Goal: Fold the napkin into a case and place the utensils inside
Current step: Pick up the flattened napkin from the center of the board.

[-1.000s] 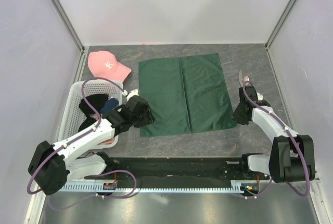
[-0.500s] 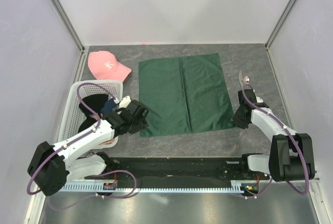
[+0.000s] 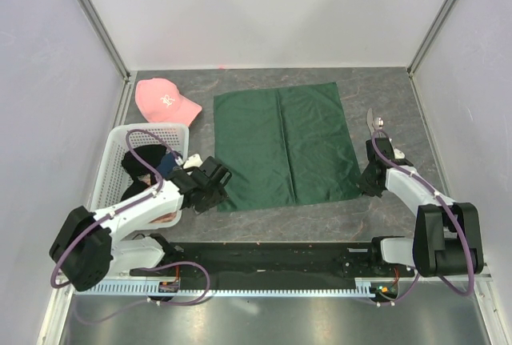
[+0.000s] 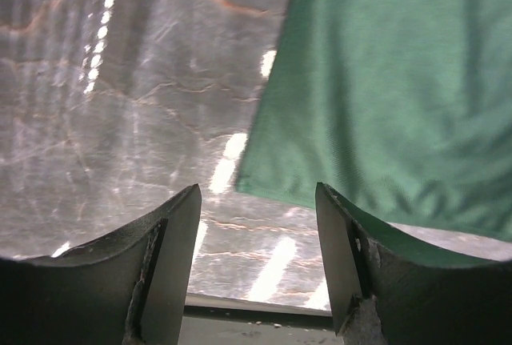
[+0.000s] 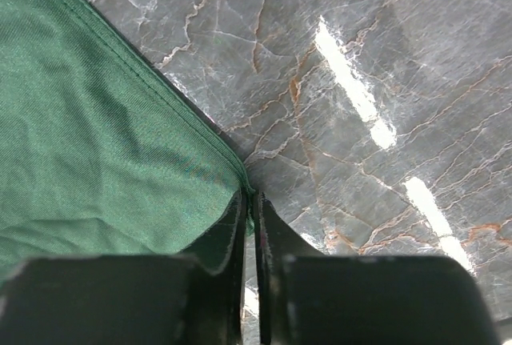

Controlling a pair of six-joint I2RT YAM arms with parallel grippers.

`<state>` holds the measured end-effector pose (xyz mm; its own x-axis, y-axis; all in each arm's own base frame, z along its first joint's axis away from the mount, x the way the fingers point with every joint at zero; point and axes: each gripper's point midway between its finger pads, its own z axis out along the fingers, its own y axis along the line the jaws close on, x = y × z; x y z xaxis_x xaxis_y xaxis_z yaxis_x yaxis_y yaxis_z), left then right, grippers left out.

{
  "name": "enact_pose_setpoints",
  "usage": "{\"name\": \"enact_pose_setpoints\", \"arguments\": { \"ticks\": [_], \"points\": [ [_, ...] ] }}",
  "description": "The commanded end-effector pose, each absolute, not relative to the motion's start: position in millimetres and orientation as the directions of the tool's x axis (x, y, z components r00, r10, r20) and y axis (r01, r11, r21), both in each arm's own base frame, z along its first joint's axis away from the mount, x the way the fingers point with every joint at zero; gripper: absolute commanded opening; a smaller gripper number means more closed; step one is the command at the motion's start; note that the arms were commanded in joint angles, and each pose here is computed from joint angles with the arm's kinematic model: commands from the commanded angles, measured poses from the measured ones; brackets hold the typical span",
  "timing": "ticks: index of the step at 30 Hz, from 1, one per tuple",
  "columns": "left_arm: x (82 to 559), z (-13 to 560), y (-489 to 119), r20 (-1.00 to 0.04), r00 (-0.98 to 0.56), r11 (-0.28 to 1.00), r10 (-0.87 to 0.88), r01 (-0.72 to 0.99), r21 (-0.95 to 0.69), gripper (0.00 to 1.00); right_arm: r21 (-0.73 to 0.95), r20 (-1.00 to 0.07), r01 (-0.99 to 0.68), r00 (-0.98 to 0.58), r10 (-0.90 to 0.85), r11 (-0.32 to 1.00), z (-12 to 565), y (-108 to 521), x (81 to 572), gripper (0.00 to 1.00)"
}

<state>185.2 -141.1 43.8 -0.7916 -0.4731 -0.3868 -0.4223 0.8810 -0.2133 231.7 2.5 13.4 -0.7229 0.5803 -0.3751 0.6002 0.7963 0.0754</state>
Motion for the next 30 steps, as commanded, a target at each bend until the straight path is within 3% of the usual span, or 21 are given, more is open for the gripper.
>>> {"name": "enact_pose_setpoints", "arguments": {
  "ticks": [1, 7, 23, 30],
  "points": [
    [182, 35, -133, -0.371, -0.779, 0.86, -0.506, -0.485, -0.155, 0.65, 0.085, -0.356, 0.609, -0.721, 0.595, 0.789, 2, 5, 224, 0.04],
    [176, 29, -137, -0.348, -0.799, 0.87, -0.49, -0.474, -0.135, 0.47, 0.115, -0.371, 0.609, -0.707, 0.602, 0.785, 6, 7, 227, 0.0],
    [181, 13, -142, -0.352, -0.791, 0.861, -0.5, -0.497, -0.107, 0.46, 0.152, -0.377, 0.599, -0.701, 0.606, 0.787, 12, 12, 230, 0.0],
    [177, -3, -139, -0.344, -0.797, 0.86, -0.496, -0.505, -0.071, 0.4, 0.157, -0.371, 0.599, -0.701, 0.609, 0.785, 12, 13, 230, 0.0]
  ]
}}
